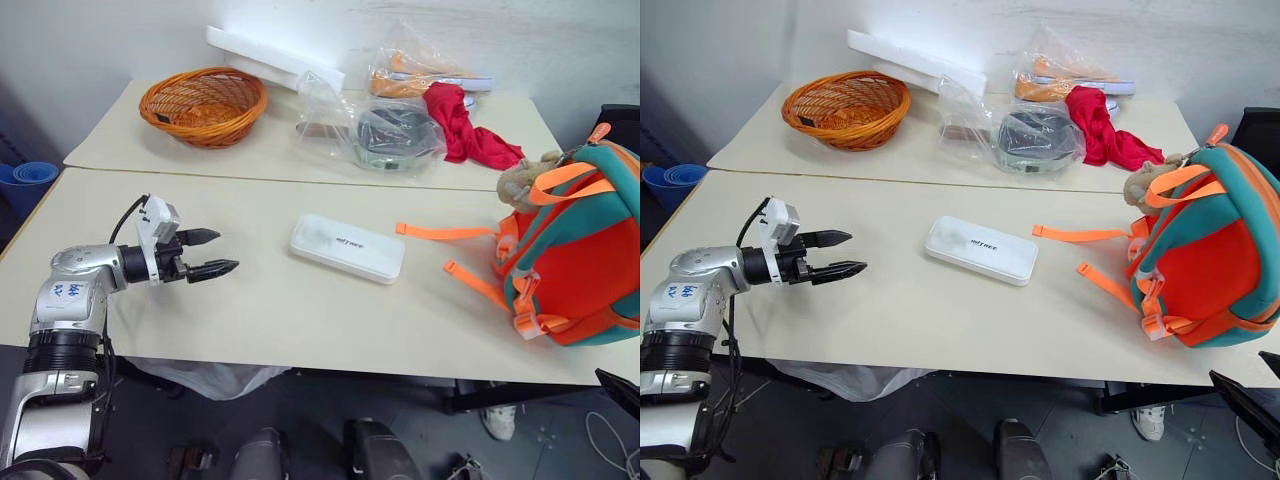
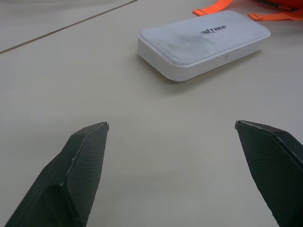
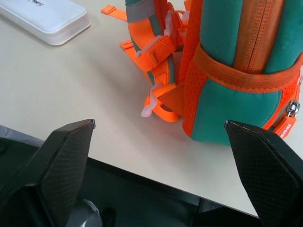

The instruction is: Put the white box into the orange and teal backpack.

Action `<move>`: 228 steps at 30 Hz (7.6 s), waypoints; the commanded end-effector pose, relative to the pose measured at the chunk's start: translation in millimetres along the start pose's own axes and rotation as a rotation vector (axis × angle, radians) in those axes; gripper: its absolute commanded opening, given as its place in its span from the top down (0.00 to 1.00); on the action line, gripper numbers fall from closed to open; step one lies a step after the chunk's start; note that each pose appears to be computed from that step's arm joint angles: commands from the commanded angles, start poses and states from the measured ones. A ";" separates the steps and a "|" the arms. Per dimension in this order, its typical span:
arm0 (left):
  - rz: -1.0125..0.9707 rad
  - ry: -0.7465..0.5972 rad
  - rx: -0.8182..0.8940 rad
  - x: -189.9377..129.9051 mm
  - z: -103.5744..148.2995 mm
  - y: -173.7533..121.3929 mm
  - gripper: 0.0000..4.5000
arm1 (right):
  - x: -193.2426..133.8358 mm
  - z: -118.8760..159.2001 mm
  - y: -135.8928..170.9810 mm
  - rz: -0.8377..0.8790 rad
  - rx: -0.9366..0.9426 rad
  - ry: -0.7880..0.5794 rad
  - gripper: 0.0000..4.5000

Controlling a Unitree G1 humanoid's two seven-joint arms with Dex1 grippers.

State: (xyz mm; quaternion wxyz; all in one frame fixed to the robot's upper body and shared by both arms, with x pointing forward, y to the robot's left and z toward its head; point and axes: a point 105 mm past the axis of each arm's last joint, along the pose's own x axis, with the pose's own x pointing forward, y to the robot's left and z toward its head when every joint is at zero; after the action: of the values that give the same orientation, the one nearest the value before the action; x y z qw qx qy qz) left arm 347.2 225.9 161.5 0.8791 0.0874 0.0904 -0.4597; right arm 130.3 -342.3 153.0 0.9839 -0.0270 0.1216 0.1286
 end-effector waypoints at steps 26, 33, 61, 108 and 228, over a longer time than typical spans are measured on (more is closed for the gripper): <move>-0.028 -0.026 0.121 20.4 22.7 -3.5 0.13 | 29.1 45.8 109.9 0.450 -0.098 -0.082 0.19; 0.036 -0.023 0.187 57.3 27.3 10.6 0.60 | 103.9 56.8 123.5 0.497 -0.222 -0.109 0.72; -0.099 0.088 0.151 128.5 11.2 -24.7 0.99 | 264.6 42.9 93.9 0.059 -0.256 -0.034 1.00; -0.344 0.085 -1.028 163.5 27.6 -65.7 0.67 | 209.3 38.0 83.4 -0.066 -0.168 -0.124 0.92; -0.677 -0.200 0.374 119.3 123.3 -80.4 0.68 | 57.7 131.7 127.4 0.886 0.032 -0.074 0.99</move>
State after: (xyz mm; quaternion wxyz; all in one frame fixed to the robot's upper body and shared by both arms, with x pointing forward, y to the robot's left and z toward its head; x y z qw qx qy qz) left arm 360.7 63.6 244.9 0.6692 0.1288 -0.0437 -0.7306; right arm 184.5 -193.1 252.4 0.8382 0.0601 0.1090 0.5310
